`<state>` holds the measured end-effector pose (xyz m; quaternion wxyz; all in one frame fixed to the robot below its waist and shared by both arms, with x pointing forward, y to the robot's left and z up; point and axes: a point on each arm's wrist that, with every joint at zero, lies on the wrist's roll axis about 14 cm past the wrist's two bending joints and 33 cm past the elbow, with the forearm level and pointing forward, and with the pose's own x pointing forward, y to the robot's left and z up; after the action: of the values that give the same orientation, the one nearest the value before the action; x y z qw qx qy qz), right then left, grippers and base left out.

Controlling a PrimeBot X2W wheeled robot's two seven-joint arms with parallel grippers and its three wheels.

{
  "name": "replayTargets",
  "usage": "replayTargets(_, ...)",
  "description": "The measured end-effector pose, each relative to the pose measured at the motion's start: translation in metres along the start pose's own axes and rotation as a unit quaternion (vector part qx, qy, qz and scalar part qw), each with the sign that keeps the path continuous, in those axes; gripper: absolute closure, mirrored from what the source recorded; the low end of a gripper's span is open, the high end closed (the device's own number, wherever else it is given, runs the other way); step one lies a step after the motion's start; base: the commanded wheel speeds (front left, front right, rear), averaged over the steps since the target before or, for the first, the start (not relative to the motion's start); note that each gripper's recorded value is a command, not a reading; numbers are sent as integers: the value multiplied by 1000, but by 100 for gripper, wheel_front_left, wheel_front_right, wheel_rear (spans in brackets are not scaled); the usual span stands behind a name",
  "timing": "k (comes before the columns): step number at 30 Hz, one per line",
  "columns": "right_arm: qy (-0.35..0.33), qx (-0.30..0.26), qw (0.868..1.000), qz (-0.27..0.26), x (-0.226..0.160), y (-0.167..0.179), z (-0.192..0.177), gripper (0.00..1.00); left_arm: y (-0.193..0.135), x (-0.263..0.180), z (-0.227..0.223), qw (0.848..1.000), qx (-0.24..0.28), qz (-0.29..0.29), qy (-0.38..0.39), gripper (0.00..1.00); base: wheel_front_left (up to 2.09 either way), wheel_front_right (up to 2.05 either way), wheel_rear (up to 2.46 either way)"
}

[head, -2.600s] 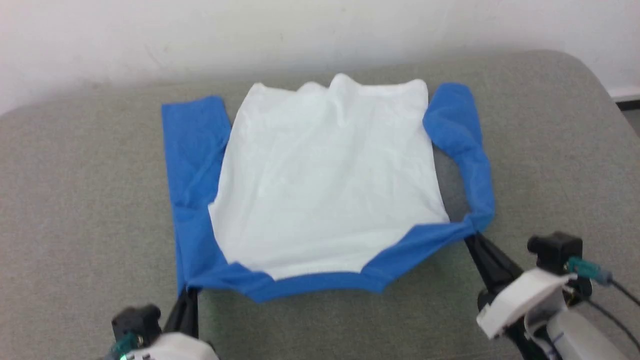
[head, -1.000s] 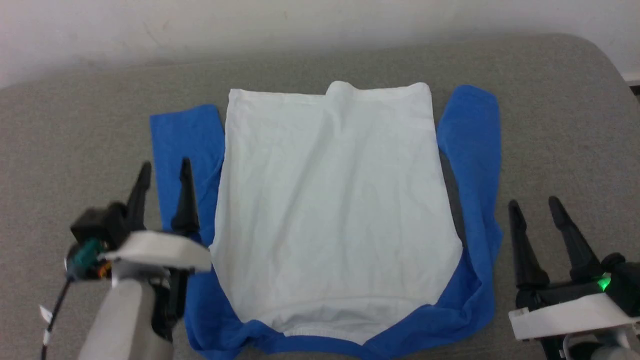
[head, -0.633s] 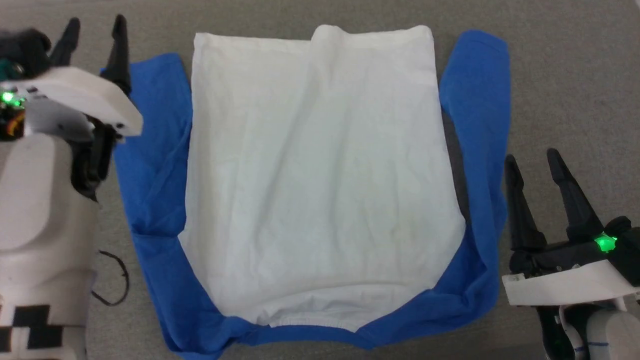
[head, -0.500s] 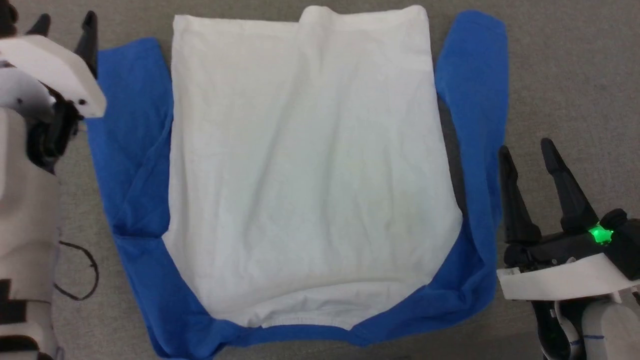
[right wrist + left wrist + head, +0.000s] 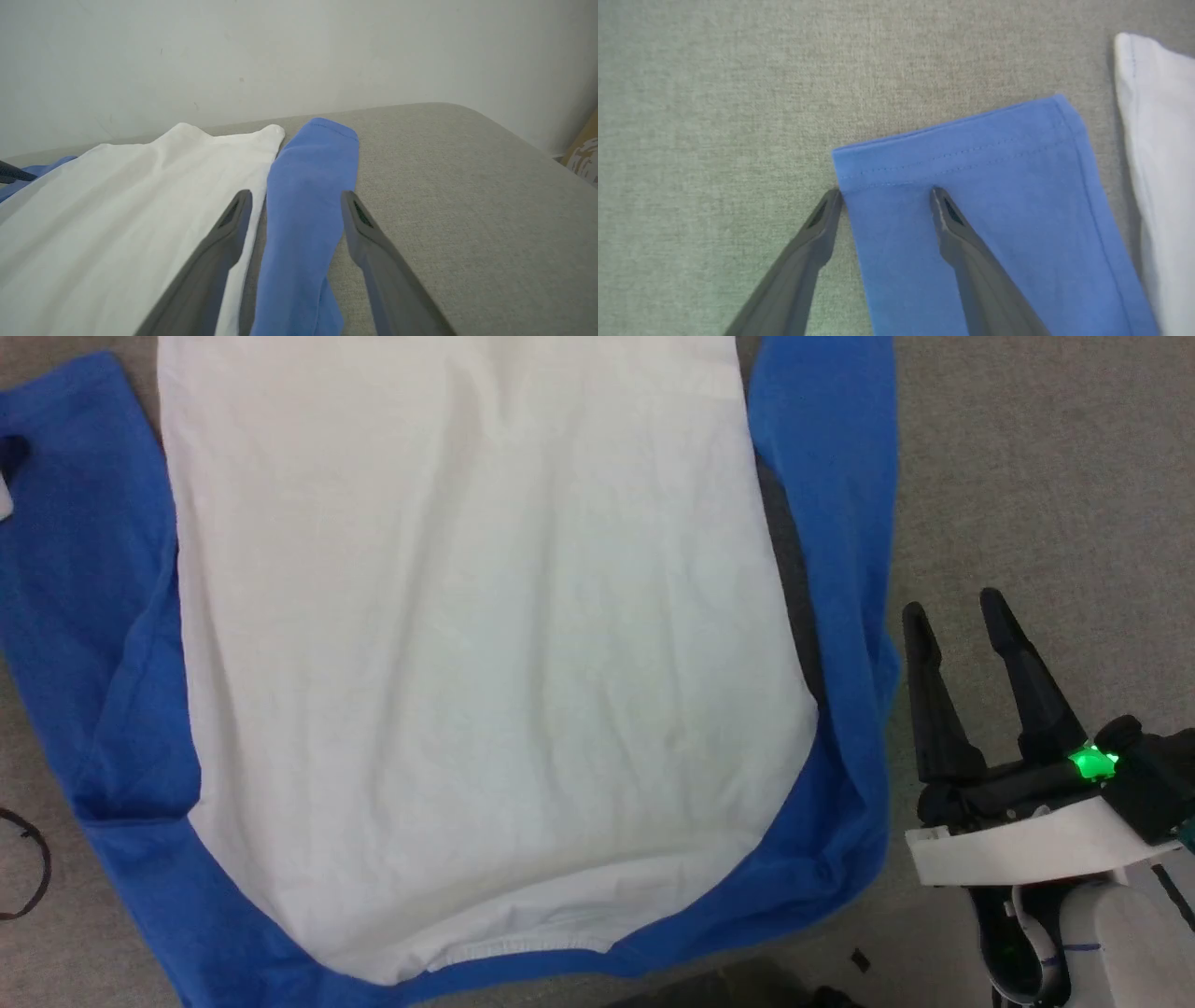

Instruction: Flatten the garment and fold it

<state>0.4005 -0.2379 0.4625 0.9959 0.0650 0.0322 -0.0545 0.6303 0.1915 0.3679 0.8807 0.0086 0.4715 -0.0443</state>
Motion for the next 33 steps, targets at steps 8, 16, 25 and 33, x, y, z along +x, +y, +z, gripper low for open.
replayTargets(8,13,2,1000,-8,-1,-5,-8,0,-19,1,-3,999,1,-16,30,100,0,0,0)
replayTargets(16,-5,2,1000,-14,-9,-10,7,0,-14,-19,-3,998,17,23,-64,100,0,0,0)
replayTargets(25,-14,5,1000,-24,-39,-15,27,0,-28,-97,31,977,27,7,-211,100,0,0,0)
replayTargets(33,-33,11,999,-17,-65,-8,47,0,-84,-174,12,952,64,-68,-290,100,0,0,0)
